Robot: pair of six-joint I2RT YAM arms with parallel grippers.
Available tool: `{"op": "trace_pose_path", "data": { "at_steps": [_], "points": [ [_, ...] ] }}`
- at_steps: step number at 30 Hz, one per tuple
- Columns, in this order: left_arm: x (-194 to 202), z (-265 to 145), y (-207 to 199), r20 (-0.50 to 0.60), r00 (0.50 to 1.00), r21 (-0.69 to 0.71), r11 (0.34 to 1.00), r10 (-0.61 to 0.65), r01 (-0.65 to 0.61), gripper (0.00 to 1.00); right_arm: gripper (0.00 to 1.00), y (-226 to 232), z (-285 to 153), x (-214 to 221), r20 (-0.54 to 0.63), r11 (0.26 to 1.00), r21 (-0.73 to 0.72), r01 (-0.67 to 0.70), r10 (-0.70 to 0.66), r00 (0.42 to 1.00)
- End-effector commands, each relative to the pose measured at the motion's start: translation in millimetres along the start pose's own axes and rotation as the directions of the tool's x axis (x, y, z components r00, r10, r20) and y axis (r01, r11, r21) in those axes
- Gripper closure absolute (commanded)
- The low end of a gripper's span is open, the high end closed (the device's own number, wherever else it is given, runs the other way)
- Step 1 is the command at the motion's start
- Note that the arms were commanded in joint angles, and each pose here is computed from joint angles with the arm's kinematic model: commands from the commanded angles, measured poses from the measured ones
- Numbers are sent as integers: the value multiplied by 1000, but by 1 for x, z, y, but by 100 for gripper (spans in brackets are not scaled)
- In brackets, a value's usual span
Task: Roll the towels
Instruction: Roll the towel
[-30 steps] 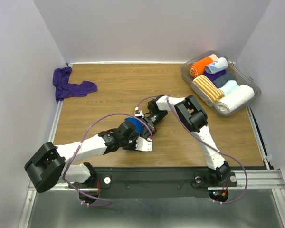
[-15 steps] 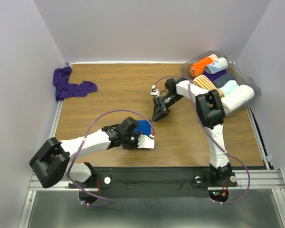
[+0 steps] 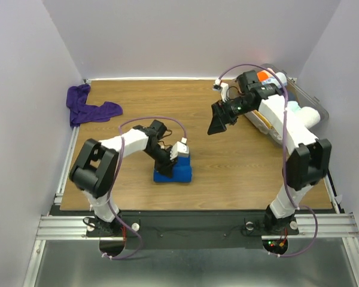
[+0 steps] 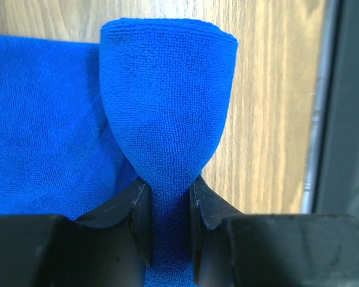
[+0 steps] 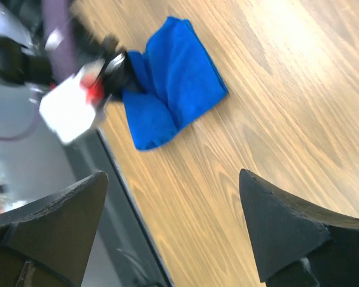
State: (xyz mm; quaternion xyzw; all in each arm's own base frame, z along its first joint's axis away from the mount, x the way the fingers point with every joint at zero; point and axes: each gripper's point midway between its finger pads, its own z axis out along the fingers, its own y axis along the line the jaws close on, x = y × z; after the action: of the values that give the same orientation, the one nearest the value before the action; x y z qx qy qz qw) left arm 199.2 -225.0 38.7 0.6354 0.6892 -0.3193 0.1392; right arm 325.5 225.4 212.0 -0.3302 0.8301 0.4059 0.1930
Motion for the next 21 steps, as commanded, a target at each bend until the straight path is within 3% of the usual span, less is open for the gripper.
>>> {"op": "trace_pose_path", "data": {
  "at_steps": [1, 5, 8, 14, 16, 21],
  "points": [
    [32, 0, -14, -61, 987, 170, 973, -149, 158, 84, 3, 3, -15, 4, -1, 977, 117, 177, -178, 984],
    [37, 2, 8, -59, 971, 241, 941, -230, 237, 81, 3, 21, 3, 26, -87, 927, 175, 332, -321, 943],
    [39, 1, 22, -60, 957, 266, 920, -283, 288, 80, 3, 38, 34, 32, -149, 848, 219, 482, -459, 876],
    [45, 3, 42, -91, 938, 280, 895, -334, 346, 78, 4, 70, 109, 49, -267, 605, 256, 754, -706, 656],
    [46, 6, 44, -106, 930, 295, 882, -353, 368, 77, 4, 68, 130, 60, -311, 559, 229, 797, -734, 604],
    [52, 9, 43, -128, 919, 320, 862, -372, 393, 75, 4, 73, 160, 71, -282, 457, 211, 864, -818, 502]
  ]
}}
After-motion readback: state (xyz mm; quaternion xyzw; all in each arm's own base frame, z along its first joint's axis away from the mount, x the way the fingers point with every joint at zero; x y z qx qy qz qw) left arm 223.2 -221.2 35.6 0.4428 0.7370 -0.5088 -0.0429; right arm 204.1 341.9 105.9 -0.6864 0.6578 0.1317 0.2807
